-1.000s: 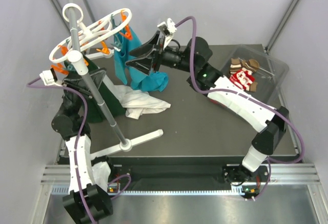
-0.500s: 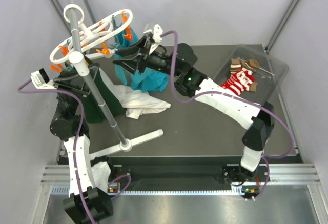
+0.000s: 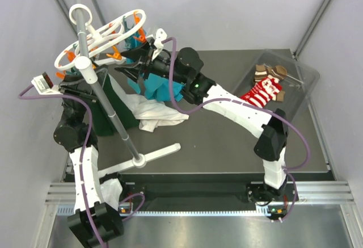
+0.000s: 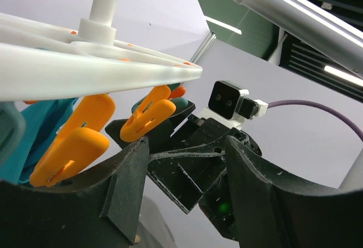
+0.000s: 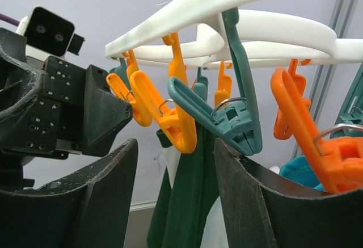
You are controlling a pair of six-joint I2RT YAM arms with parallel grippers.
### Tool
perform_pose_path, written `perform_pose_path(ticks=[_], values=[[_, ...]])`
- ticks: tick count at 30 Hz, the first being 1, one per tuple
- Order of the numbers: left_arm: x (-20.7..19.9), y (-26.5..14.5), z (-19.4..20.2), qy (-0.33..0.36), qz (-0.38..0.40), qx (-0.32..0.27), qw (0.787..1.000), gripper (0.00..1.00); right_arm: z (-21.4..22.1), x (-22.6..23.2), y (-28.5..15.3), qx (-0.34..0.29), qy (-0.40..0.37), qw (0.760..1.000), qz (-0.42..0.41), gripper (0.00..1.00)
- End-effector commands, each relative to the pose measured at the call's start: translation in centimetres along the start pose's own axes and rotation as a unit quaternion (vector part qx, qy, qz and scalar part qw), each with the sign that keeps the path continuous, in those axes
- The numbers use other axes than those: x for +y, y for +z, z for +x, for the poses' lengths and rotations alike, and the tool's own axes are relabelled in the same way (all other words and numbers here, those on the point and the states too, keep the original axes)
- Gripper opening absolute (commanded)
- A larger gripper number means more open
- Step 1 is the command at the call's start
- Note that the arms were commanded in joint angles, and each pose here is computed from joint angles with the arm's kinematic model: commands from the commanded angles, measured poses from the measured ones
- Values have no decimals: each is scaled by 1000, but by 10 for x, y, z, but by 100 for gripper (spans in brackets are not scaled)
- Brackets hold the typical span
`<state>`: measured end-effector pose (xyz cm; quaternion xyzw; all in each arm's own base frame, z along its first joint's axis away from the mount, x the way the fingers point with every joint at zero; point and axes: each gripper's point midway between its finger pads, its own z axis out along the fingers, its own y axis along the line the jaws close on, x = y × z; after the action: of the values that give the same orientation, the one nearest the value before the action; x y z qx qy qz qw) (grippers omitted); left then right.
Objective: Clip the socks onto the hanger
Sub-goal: Open the clamp at the hanger.
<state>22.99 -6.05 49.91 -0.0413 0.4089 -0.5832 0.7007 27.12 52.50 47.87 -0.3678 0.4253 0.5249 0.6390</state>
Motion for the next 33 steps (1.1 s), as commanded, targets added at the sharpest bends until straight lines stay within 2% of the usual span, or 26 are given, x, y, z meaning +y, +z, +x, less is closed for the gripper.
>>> perform_pose_path(ticks=[1,16,20,33], values=[[-20,5,-5,45,34,-4,998,61,-32,4,12,-50,-31,998,-4,56],[-9,5,-6,28,17,-8,999,56,-40,12,14,-68,-60,996,21,45],[-4,6,-8,20,8,-13,1000,56,-41,13,13,-67,-67,995,32,38],[-2,8,-12,12,0,-21,1000,57,-57,25,-5,-90,-58,994,36,40]])
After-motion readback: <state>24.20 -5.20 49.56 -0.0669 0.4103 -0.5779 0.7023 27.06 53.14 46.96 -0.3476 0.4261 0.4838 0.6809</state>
